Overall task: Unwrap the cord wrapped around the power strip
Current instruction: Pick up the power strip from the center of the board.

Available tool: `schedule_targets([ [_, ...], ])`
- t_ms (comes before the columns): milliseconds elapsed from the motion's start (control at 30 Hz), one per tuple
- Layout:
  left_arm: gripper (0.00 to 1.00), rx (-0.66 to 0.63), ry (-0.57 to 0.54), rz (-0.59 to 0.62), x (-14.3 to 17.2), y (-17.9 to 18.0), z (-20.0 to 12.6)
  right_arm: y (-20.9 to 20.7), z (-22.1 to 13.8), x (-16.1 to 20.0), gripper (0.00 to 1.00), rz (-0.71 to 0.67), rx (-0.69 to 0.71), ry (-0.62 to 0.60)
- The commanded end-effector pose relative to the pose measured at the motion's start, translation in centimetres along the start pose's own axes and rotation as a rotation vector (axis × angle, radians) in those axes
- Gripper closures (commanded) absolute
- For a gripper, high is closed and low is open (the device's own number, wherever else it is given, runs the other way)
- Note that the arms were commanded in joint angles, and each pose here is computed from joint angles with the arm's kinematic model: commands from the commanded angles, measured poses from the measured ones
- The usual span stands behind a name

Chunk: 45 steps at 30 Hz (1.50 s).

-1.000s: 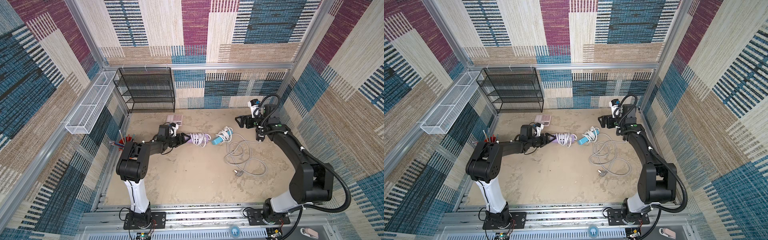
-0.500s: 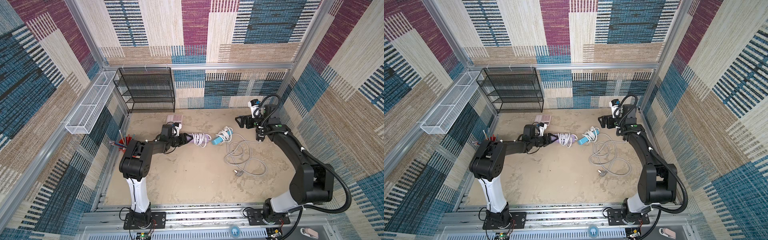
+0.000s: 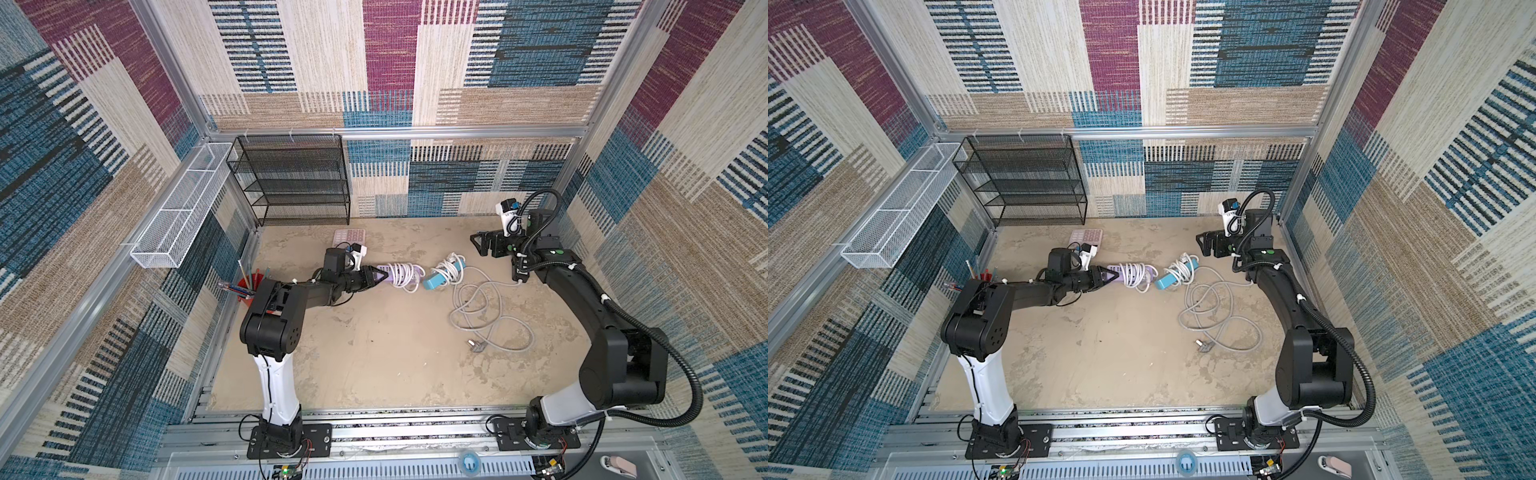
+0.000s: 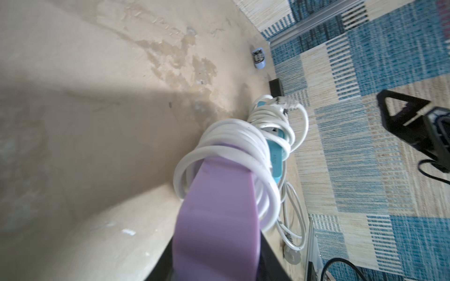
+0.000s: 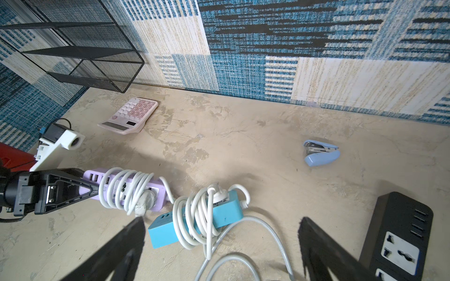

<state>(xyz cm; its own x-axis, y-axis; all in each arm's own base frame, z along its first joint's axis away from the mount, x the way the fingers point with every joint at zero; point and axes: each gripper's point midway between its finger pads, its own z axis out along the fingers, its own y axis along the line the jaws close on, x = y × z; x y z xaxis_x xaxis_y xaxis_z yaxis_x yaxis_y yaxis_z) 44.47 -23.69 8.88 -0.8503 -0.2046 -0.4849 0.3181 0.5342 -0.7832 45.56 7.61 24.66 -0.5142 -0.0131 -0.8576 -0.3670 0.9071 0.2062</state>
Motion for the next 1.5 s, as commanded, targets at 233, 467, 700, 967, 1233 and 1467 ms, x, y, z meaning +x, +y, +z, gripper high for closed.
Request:
schedule_targets([
  [233, 1.0, -0.057, -0.014, 0.009, -0.4, 0.1, -0.8, 0.8, -0.4, -1.0, 0.01, -0.014, -0.038, -0.041],
  [467, 1.0, -0.108, -0.057, 0.138, -3.3, -3.6, -3.5, 2.7, -1.1, -1.6, 0.01, -0.043, -0.117, -0.08],
  [700, 1.0, -0.154, -0.186, 0.346, -9.8, -12.0, -8.9, 6.8, -1.4, -2.7, 0.01, -0.124, -0.212, -0.128],
  [967, 1.0, -0.095, -0.366, 0.611, -14.5, -22.7, -15.8, 16.9, -3.6, -6.5, 0.02, -0.313, -0.359, -0.288],
  [1233, 1.0, 0.001, -0.518, 0.681, -11.9, -24.2, -18.9, 24.4, -5.1, -9.0, 0.0, -0.392, -0.407, -0.393],
  [1467, 1.0, 0.029, -0.598, 0.723, -10.8, -25.9, -21.5, 27.0, -3.4, -8.7, 0.03, -0.421, -0.357, -0.377],
])
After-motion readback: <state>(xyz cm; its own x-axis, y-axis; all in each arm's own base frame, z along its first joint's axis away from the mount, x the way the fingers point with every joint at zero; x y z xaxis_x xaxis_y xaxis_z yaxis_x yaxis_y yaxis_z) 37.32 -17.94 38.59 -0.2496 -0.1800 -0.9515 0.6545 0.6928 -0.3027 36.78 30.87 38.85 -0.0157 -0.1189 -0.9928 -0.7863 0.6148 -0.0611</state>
